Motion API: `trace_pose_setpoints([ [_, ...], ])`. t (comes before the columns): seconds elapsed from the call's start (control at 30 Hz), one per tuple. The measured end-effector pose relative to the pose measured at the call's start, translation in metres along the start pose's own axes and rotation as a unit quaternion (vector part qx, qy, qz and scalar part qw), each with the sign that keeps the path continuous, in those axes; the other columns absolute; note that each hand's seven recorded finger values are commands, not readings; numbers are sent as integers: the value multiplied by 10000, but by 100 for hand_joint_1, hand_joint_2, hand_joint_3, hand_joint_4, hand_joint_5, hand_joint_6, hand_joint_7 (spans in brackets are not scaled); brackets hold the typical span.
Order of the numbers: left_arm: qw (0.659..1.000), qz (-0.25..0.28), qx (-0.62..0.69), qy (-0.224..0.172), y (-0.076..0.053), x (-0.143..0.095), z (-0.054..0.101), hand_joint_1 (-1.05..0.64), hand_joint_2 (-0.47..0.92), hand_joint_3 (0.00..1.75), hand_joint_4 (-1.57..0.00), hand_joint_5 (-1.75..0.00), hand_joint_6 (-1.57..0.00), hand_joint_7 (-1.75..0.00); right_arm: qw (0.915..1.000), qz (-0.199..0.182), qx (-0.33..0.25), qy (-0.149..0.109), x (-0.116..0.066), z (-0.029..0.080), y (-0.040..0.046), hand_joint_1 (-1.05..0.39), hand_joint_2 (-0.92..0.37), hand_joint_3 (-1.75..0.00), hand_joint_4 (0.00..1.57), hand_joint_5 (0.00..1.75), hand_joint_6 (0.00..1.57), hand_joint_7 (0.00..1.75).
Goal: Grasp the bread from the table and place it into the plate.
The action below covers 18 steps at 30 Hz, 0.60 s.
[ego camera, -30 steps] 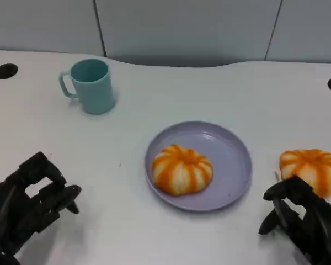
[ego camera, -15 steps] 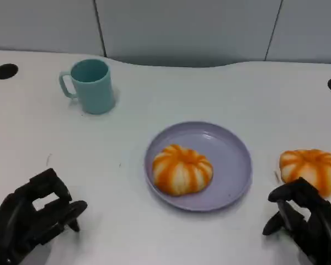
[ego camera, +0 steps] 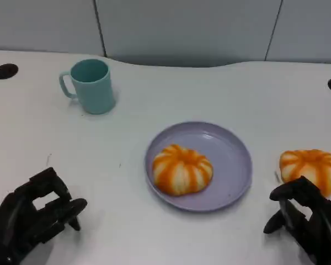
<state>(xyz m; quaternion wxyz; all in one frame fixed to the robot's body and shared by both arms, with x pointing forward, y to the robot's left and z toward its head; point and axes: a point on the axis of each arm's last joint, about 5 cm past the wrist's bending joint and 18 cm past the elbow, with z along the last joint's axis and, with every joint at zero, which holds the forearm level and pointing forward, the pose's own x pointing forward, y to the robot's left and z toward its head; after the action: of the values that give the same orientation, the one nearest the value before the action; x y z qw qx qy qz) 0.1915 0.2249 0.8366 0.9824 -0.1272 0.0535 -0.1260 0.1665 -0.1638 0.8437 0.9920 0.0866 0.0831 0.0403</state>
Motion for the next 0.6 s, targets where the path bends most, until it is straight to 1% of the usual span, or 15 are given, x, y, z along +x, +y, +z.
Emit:
trace_pose_setpoints([
  [0.13,9998,-28,-174,29,4,-3,-10,-16,88,8,-79,-175,-65,-175,10000,-5,-10,9,-18,-6,0,-27,-92,-30,60,175,33,175],
  [0.27,9998,-30,-191,50,5,-4,-12,-15,89,8,-77,-175,-63,-175,10000,-11,-15,7,-33,-6,0,-27,-92,-30,60,175,32,175],
  [0.4,9997,-36,-224,127,8,-6,-18,-18,88,7,-77,-175,-61,-175,10000,-12,-42,-39,-39,-3,-2,-29,-90,-28,62,175,35,175],
  [0.57,9997,-97,-185,145,22,-10,-8,-16,89,8,-77,-175,-58,-175,9999,0,-94,-96,-38,3,-3,-30,-91,-28,62,175,35,175],
  [0.6,9997,-115,-185,141,22,-10,-8,-15,89,7,-79,-175,-59,-175,9999,6,-135,-96,-38,4,-4,-29,-90,-28,61,175,35,174],
])
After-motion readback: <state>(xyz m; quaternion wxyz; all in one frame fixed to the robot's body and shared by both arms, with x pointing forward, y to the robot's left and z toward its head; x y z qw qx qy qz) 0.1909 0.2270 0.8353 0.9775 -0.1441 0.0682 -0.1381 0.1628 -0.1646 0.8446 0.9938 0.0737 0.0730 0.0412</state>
